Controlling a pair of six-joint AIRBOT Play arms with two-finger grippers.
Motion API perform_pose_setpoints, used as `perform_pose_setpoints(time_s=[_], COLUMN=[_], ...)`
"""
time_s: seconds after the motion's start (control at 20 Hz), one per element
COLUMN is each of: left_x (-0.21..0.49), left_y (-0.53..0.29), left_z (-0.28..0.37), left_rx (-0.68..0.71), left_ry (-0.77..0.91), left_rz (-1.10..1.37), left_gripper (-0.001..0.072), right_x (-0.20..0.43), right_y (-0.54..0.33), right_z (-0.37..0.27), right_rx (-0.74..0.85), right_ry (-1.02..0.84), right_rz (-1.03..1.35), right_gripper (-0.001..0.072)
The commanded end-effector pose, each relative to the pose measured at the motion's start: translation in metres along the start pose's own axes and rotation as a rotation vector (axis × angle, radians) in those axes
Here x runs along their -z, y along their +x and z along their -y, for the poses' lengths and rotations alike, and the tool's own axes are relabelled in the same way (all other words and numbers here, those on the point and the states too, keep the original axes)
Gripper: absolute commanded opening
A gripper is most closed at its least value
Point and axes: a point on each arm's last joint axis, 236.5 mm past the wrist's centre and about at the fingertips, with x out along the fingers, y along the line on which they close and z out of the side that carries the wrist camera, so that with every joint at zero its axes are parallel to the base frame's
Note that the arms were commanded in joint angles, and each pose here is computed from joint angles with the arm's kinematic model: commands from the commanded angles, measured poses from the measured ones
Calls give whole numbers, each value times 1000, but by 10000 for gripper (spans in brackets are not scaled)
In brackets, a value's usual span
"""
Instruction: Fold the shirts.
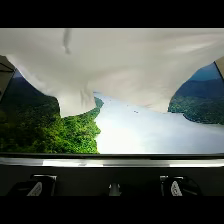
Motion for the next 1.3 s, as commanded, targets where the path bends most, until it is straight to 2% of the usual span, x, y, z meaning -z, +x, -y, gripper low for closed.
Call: perform_pose_setpoints(time_s=[0.0, 0.25, 0.45, 0.65, 0.85, 1.0, 1.15, 1.25], left_x=[-92, -81, -23, 85, 240, 376, 462, 492], left_y=[-90, -89, -62, -19, 32, 43, 61, 80], left_z=[49, 51, 25, -24, -75, -98, -124, -142], left_rx=[7, 12, -42, -118, -126, -124, -150, -184], left_ry=[105, 109, 53, -43, -185, -291, -323, -341], left_rz=[309, 263, 11, -411, -838, -1114, -1187, -1171], left_gripper=[25, 25, 25, 25, 25, 25, 25, 25], right_x=[-93, -56, 1, 100, 227, 336, 388, 404], right_y=[-119, -91, -48, 12, 80, 115, 169, 211], right_z=[22, 9, -8, -35, -73, -134, -180, -186], right_rx=[276, 167, 24, -201, -463, -632, -651, -571], right_ry=[-131, -47, 4, 107, 215, 130, 103, 143], right_rz=[281, 137, -82, -434, -806, -1126, -1145, -1059], right_gripper=[24, 24, 24, 24, 23, 24, 25, 26])
